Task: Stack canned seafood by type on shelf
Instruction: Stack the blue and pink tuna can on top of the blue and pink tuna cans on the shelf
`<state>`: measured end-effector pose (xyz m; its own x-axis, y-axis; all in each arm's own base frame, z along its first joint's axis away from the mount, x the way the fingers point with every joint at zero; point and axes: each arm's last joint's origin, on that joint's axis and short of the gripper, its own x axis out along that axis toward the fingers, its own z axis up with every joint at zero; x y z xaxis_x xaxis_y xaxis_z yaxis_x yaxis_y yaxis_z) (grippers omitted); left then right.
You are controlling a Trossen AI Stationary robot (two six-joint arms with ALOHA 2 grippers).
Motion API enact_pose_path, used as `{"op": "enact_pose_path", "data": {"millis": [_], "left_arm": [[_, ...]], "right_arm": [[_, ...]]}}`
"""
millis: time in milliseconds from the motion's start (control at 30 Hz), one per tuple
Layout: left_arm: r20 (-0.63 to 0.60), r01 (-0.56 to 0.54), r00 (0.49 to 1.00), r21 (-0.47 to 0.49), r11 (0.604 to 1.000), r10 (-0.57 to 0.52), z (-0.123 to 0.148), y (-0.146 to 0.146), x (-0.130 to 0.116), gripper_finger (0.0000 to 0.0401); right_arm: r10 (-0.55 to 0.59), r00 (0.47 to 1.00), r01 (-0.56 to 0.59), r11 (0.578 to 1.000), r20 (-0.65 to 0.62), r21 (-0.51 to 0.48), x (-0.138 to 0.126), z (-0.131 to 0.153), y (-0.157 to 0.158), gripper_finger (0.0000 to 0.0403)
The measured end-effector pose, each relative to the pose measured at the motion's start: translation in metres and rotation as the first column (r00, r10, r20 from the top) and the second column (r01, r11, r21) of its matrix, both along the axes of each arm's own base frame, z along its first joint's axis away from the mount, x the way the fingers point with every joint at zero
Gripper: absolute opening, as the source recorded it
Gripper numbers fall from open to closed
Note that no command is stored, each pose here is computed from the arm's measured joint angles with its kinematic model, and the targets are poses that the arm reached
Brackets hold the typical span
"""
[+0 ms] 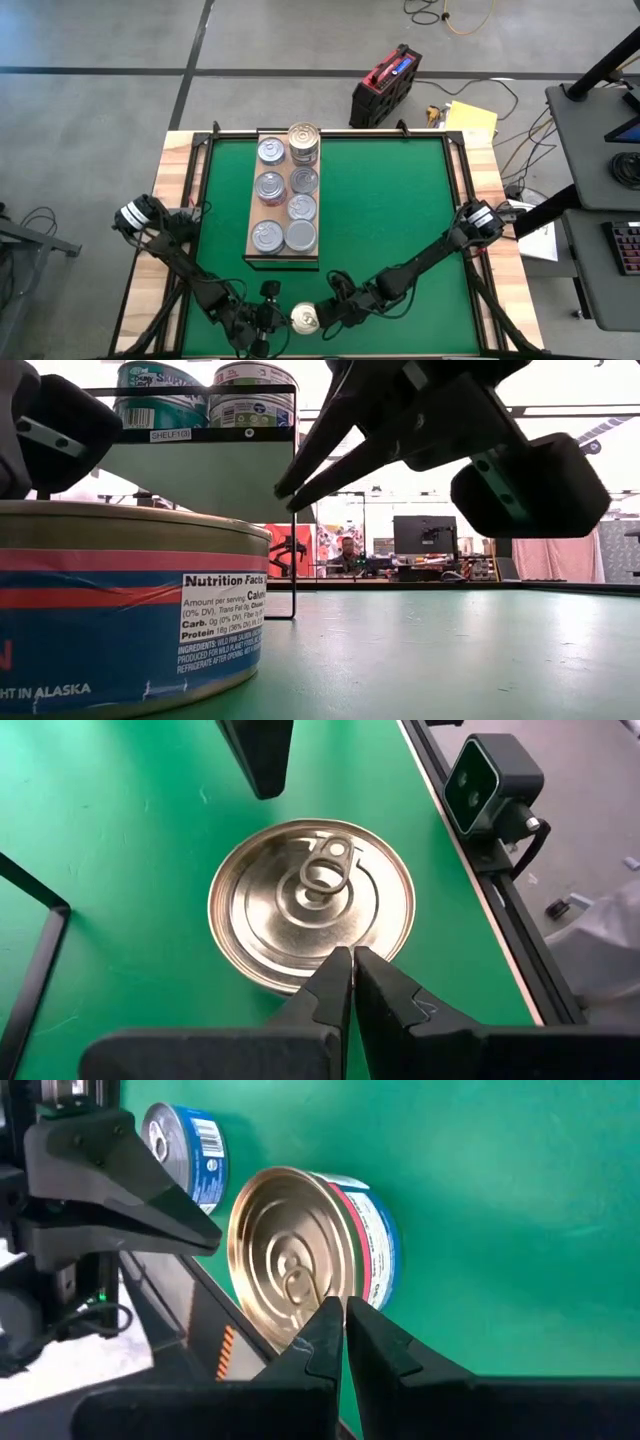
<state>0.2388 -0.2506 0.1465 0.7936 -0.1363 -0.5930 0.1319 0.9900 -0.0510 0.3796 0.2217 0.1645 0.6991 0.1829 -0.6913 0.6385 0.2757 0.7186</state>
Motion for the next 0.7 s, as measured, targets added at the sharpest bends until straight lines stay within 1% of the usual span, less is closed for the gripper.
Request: {"op": "enact_pose_path", "data": {"millis": [100,200,367,700], "left_arm": [[0.001,0.001,1.0,0.001,1.0,-0.001,0.0,0.0,0.0,0.0],[0.001,0.001,1.0,0.002,1.0,-0.001,0.0,0.0,0.0,0.0],[-0.007,-0.009,1.0,0.008,1.0,0.009,-0.0009,0.0011,-0.0002,0.0],[-0.024,-0.051,0.998,-0.025,0.998,0.05,-0.0063,0.001,0.0006,0.0]], "right_arm": [[-0.02,1.0,0.021,0.999,-0.009,0.03,-0.0012,0.0,0.0021,0.0011],[-0.024,1.0,0.025,0.999,-0.012,0.035,-0.0017,-0.0001,0.0027,0.0021],[-0.022,1.0,0.022,0.999,-0.016,0.03,-0.0021,-0.0005,0.0027,0.005],[-0.015,1.0,0.015,1.0,-0.024,0.017,-0.0027,-0.0015,0.0023,0.0112]]}}
